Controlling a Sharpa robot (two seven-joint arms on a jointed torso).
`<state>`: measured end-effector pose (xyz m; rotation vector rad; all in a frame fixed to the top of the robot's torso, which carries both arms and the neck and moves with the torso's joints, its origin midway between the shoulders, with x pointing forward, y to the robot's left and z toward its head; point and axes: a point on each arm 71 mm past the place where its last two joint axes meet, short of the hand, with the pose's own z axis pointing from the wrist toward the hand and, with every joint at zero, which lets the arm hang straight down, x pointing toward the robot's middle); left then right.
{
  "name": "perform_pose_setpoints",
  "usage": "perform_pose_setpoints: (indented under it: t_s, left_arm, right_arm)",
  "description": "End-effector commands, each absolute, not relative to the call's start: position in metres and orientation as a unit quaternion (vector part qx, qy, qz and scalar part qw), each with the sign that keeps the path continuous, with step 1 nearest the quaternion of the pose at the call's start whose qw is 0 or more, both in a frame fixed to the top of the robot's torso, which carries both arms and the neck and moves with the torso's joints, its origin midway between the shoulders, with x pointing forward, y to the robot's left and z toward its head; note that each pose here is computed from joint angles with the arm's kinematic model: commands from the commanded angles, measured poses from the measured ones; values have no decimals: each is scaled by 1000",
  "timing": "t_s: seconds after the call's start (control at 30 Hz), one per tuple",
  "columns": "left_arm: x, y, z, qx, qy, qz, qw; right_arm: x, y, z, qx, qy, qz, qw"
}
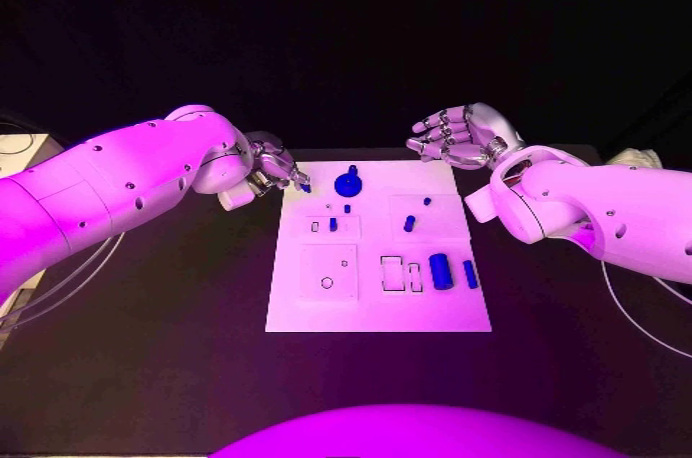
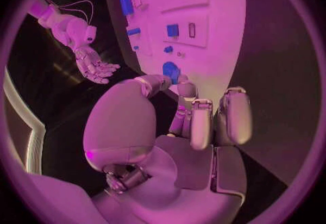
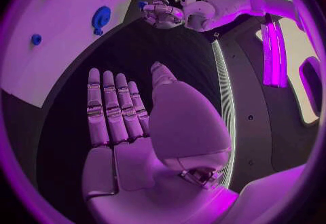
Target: Assemble the parts on the task board
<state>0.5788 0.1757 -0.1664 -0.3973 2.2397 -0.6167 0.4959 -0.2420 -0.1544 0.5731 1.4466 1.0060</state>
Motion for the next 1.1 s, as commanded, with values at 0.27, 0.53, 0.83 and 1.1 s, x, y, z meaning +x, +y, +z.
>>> perform_pose_setpoints:
  t_s: [0.27, 0.53, 0.83, 1.1]
  left_arm:
    - [563, 169, -169, -148, 879, -226, 392]
    - [550, 160, -178, -115, 887, -200, 400]
    - [542, 149, -191, -89, 895, -190, 393]
    - [538, 145, -198, -72, 899, -182, 391]
  right_arm:
    - [496, -242, -154, 245, 627, 437, 597]
    - [496, -243, -155, 245, 627, 437, 597]
    - [496, -242, -155, 244, 628, 438, 596]
    - [496, -242, -155, 244, 628, 438, 595]
